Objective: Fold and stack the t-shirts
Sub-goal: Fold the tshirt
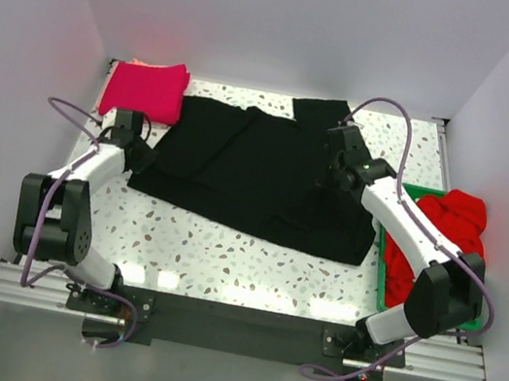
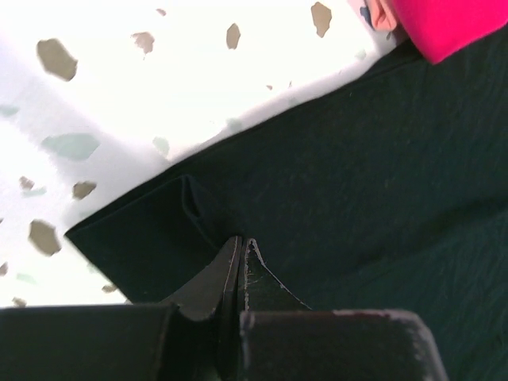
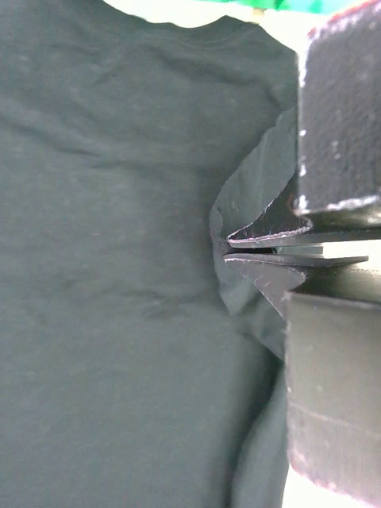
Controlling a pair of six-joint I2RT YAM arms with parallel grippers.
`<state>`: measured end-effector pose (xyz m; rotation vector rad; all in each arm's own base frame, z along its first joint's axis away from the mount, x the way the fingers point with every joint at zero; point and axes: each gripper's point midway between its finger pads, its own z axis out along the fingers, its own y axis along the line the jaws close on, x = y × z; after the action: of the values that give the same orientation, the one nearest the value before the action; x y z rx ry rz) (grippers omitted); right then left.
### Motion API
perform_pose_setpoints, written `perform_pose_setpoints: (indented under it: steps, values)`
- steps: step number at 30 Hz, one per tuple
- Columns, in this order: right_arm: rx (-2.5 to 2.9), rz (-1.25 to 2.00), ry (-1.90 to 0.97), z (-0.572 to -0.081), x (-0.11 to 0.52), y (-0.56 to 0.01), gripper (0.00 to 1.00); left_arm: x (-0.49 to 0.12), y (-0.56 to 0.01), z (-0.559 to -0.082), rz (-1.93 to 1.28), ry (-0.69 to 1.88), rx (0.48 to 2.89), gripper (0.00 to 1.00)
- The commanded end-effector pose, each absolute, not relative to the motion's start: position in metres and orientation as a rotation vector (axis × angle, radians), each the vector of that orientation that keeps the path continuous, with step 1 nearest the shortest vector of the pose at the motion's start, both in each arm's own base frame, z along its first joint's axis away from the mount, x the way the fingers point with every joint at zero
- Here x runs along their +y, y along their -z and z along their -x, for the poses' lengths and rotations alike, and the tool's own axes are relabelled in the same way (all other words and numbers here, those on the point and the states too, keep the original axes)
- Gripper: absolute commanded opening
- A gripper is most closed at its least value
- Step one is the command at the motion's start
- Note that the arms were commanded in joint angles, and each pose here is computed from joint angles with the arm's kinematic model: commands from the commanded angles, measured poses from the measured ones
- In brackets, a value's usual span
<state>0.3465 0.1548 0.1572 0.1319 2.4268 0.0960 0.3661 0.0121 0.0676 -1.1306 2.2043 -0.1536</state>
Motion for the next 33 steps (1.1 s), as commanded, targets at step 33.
perform_pose_setpoints:
  steps: [33]
  values:
    - [2.321, -0.470, -0.343, -0.416, 0.075, -0.153, 0.00, 0.032, -0.075, -0.420, 1.141, 0.078, 2.140, 0.00]
